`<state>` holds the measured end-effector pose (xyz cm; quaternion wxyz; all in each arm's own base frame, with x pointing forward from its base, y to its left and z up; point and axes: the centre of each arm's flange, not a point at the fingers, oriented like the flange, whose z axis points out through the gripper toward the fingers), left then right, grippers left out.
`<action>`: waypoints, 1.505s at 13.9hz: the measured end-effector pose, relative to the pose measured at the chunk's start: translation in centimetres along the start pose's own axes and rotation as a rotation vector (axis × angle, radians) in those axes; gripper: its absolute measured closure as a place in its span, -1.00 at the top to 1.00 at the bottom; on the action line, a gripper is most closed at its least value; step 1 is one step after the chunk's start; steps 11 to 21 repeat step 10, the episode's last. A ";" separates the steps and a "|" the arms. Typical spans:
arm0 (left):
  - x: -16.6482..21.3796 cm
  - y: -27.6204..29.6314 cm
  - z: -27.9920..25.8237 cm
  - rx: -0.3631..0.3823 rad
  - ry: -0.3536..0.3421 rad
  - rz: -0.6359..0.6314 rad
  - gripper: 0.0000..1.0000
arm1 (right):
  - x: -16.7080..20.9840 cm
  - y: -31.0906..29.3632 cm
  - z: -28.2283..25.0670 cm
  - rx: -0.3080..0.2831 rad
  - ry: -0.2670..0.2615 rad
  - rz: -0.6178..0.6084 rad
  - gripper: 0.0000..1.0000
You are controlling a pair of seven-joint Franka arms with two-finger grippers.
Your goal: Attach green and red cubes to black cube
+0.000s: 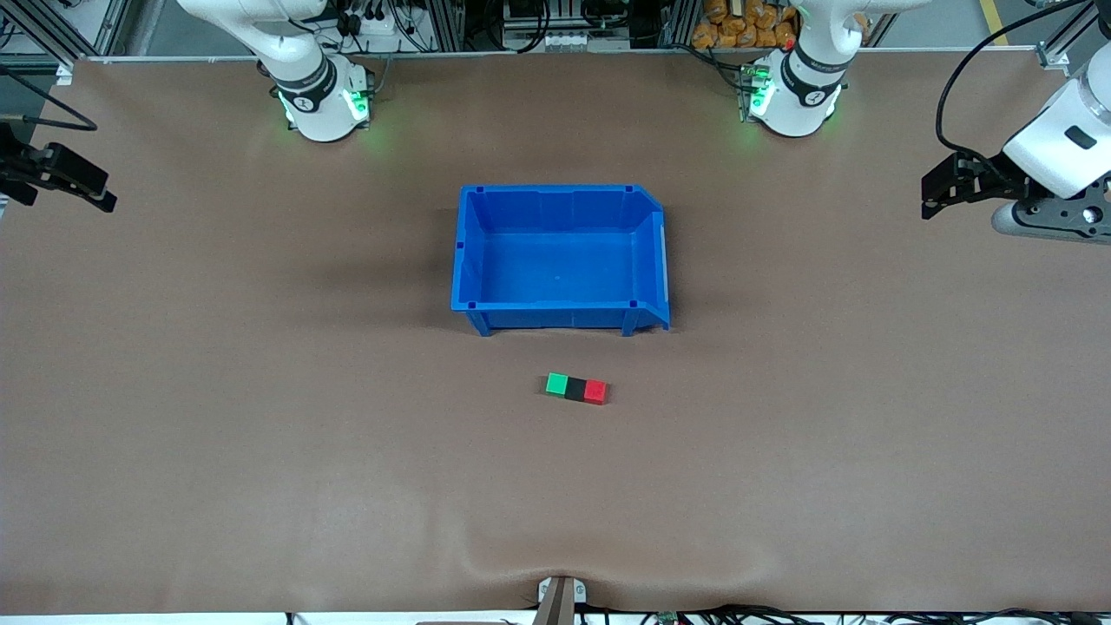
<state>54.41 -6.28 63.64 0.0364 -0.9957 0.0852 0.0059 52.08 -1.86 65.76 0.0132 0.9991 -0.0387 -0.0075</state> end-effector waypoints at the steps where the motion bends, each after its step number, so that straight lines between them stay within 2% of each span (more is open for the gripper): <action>1: 0.0 0.0 0.0 0.000 0.000 0.000 0.83 | 0.0 -0.3 -0.1 0.000 0.002 -0.005 1.00; 3: 0.0 0.0 0.0 0.000 0.000 0.000 0.83 | 0.0 -0.3 -0.1 0.008 0.000 -0.012 1.00; 6: 0.0 0.0 0.0 0.000 0.000 -0.001 0.83 | 0.0 -0.2 -0.1 0.049 -0.003 -0.053 1.00; 21: 0.0 0.0 0.0 0.000 0.000 -0.001 0.83 | 0.0 -0.1 -0.1 0.052 -0.002 -0.066 1.00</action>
